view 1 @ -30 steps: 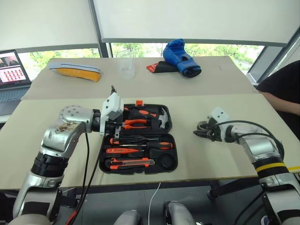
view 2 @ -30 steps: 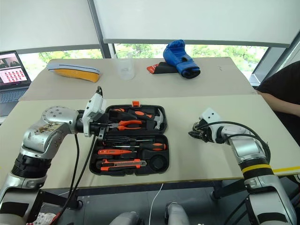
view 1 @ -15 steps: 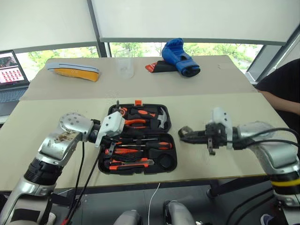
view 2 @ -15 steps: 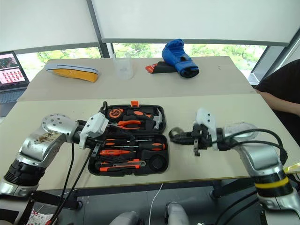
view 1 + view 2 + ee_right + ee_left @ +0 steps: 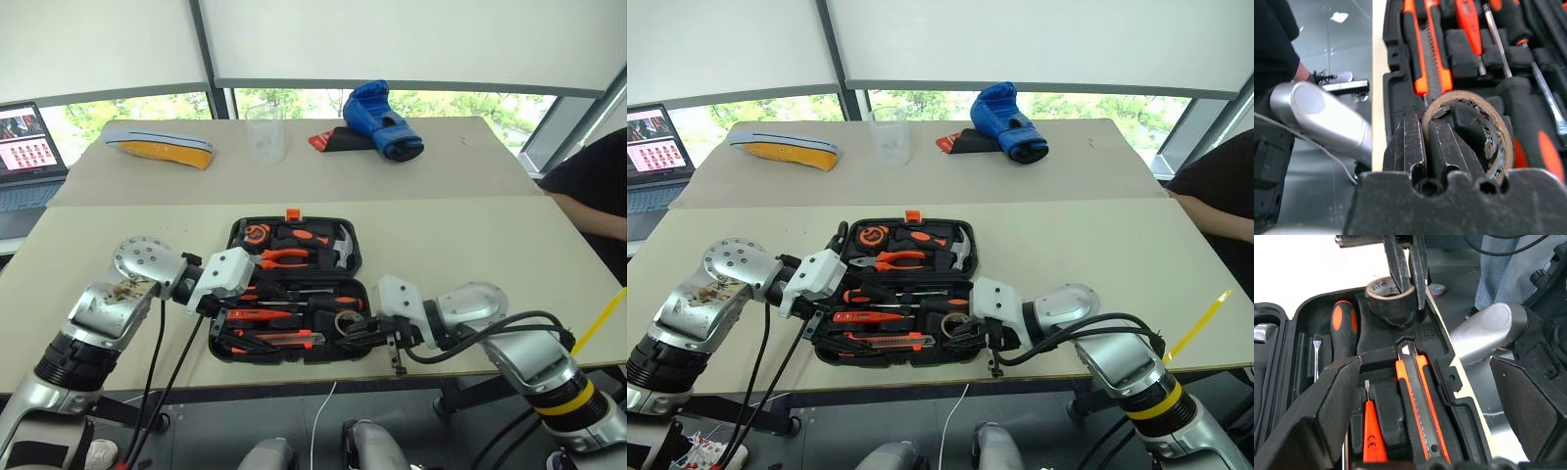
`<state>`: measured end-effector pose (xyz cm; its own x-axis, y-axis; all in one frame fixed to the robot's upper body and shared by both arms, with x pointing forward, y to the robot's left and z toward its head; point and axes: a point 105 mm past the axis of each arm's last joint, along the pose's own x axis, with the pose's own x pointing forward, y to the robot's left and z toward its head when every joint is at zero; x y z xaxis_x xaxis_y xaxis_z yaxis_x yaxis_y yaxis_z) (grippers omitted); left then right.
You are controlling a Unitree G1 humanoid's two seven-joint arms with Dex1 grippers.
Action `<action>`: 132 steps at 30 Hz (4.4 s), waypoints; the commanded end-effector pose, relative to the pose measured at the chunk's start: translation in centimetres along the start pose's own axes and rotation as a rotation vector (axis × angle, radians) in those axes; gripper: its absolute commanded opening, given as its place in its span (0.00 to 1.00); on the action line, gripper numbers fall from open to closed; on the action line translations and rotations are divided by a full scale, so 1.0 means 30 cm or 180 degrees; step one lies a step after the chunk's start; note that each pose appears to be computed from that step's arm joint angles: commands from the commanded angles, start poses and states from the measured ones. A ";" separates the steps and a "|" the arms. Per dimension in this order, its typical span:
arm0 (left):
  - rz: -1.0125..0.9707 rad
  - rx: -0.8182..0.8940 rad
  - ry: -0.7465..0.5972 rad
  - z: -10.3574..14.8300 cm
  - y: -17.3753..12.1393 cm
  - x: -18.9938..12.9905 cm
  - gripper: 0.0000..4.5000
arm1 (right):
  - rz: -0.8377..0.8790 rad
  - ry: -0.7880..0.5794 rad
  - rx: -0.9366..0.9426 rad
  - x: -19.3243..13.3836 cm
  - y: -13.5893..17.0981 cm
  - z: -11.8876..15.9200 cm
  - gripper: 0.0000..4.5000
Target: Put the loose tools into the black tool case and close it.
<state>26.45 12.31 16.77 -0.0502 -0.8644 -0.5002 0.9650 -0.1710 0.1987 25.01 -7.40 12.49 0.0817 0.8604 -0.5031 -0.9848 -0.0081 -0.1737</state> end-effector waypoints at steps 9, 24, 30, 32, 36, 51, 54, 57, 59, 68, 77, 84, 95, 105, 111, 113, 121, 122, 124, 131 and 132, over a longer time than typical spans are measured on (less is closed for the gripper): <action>0.0224 0.0092 0.0009 0.018 0.033 -0.028 1.00 | 0.0334 -0.0029 -0.0089 -0.032 0.059 0.040 0.73; 0.1956 -0.0804 0.0320 -0.237 0.113 -0.284 0.42 | -0.1219 -0.0302 0.0540 -0.259 -0.210 -0.034 0.44; 0.1991 -0.0836 0.0777 -0.344 0.058 -0.332 0.00 | -0.1215 0.0063 0.0398 -0.241 -0.243 -0.161 0.01; 0.1915 -0.0763 0.0845 -0.353 0.066 -0.300 0.00 | -0.1145 0.0222 0.0212 -0.216 -0.247 -0.186 0.01; 0.1821 -0.0706 0.0704 -0.334 0.102 -0.231 0.00 | -0.1135 0.0166 0.0080 -0.174 -0.267 -0.170 0.01; 0.0987 -0.0464 0.0240 -0.236 0.111 0.032 0.00 | -0.0870 0.0154 0.0003 -0.192 -0.147 -0.166 0.01; 0.0989 -0.0448 0.0246 -0.239 0.119 0.051 0.00 | -0.1053 0.0213 0.0056 -0.219 -0.161 -0.187 0.01; 0.1089 -0.0413 0.0263 -0.246 0.148 0.057 0.00 | -0.1099 0.0227 0.0110 -0.238 -0.153 -0.194 0.01; 0.1142 -0.0373 0.0271 -0.244 0.171 0.057 0.00 | -0.1111 0.0222 0.0125 -0.242 -0.147 -0.194 0.01; 0.1470 -0.0186 0.0333 -0.229 0.306 0.012 0.00 | -0.1145 0.0189 0.0151 -0.229 -0.146 -0.189 0.01; 0.1301 -0.0505 0.0669 -0.311 0.150 -0.137 0.00 | -0.1156 0.0228 0.0153 -0.253 -0.143 -0.192 0.01; 0.0954 -0.0764 0.0387 -0.251 0.052 -0.098 0.00 | -0.1111 0.0194 0.0165 -0.249 -0.141 -0.186 0.01; 0.1337 -0.0812 0.0611 -0.301 0.090 -0.134 0.00 | -0.1408 0.0365 0.0320 -0.347 -0.186 -0.195 0.01; 0.1963 -0.2433 -0.0224 -0.228 0.293 -0.267 0.73 | -0.2166 -0.0323 0.1576 -0.417 -0.409 -0.132 0.65; 0.2283 -0.2866 -0.0344 -0.229 0.425 -0.206 0.98 | -0.2304 -0.0389 0.2083 -0.339 -0.516 -0.128 0.99; 0.2301 -0.2870 -0.0270 -0.241 0.439 -0.182 0.98 | -0.2397 -0.0329 0.2170 -0.330 -0.542 -0.146 0.99; 0.2365 -0.2913 -0.0247 -0.261 0.466 -0.141 0.73 | -0.2425 -0.0227 0.2258 -0.280 -0.581 -0.167 0.76; 0.2323 -0.2929 -0.0244 -0.265 0.459 -0.138 0.65 | -0.2393 -0.0272 0.2277 -0.270 -0.582 -0.159 0.68; 0.2287 -0.2923 -0.0216 -0.270 0.451 -0.134 0.51 | -0.2321 -0.0348 0.2305 -0.254 -0.584 -0.139 0.54; 0.2292 -0.2952 -0.0212 -0.287 0.442 -0.136 0.02 | -0.2279 -0.0187 0.2313 -0.231 -0.570 -0.166 0.39; 0.2285 -0.2955 -0.0213 -0.285 0.441 -0.135 0.01 | -0.2281 -0.0160 0.2309 -0.229 -0.568 -0.171 0.39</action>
<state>41.83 17.92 14.48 0.6123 -0.6394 -0.4651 0.5780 0.7634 -0.2885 41.93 -15.68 14.34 0.6941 0.5766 -0.4310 -0.5645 0.8075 0.1713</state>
